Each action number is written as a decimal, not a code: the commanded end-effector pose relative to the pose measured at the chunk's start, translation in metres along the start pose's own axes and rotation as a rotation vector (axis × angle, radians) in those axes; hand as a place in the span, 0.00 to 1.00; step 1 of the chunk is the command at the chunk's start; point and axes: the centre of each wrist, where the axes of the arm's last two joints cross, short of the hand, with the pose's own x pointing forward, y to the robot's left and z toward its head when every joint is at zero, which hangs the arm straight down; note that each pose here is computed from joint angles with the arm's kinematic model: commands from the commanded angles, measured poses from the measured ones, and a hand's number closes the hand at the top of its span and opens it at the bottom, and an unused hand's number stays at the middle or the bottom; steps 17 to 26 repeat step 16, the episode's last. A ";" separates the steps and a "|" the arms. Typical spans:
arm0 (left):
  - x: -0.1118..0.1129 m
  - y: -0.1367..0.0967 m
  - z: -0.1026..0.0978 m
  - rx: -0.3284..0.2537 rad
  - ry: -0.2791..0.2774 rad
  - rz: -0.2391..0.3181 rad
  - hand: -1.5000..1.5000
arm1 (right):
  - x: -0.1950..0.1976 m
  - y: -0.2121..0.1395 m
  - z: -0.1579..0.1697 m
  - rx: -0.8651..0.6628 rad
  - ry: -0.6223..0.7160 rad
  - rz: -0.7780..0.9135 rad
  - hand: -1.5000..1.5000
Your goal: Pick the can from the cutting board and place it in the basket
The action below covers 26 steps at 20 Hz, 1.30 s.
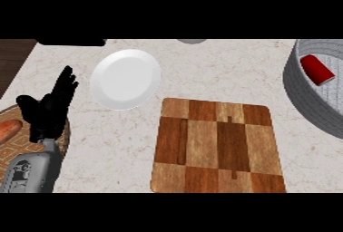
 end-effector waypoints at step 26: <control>-0.001 0.013 0.009 0.064 0.025 0.003 0.50 | -0.141 -0.070 -0.021 -0.025 0.067 -0.378 0.00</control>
